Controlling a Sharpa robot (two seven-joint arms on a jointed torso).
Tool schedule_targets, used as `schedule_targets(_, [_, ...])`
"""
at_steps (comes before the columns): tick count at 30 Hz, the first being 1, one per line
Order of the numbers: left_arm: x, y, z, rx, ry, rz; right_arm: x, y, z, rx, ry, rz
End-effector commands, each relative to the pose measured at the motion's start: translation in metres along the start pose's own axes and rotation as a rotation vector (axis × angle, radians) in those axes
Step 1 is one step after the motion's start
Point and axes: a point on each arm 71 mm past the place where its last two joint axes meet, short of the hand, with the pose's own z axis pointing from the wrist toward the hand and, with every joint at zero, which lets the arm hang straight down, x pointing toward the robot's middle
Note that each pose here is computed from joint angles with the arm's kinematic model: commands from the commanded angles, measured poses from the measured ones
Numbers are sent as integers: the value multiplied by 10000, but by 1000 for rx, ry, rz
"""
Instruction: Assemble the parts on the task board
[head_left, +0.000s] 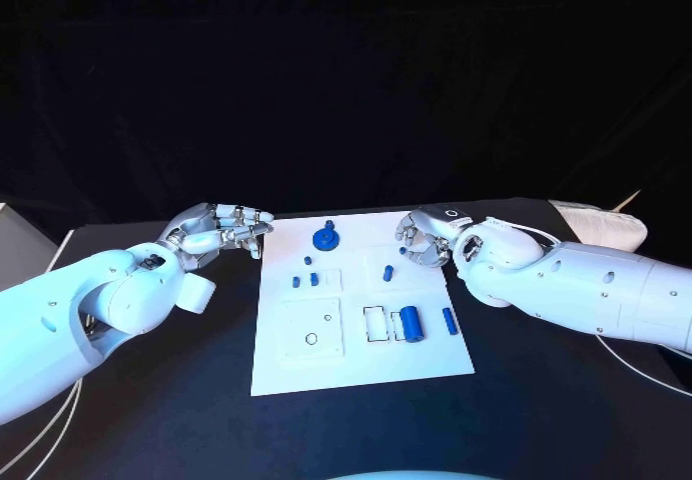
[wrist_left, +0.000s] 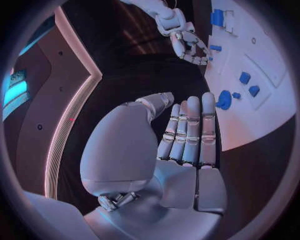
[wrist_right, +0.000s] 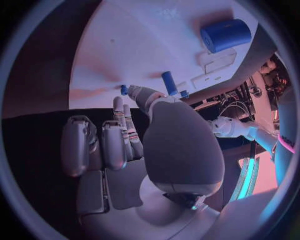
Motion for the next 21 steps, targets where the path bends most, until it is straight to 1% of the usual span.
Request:
schedule_targets(1, [21,-50,-26,62,-21,-100,3,-24,15,33,-13,-78])
schedule_targets(11, [25,-68,-85,71,-34,-110,76,-9,60,47,10,-85])
schedule_targets(21, [28,-73,-104,67,-37,-111,154,37,78,37,38,-61])
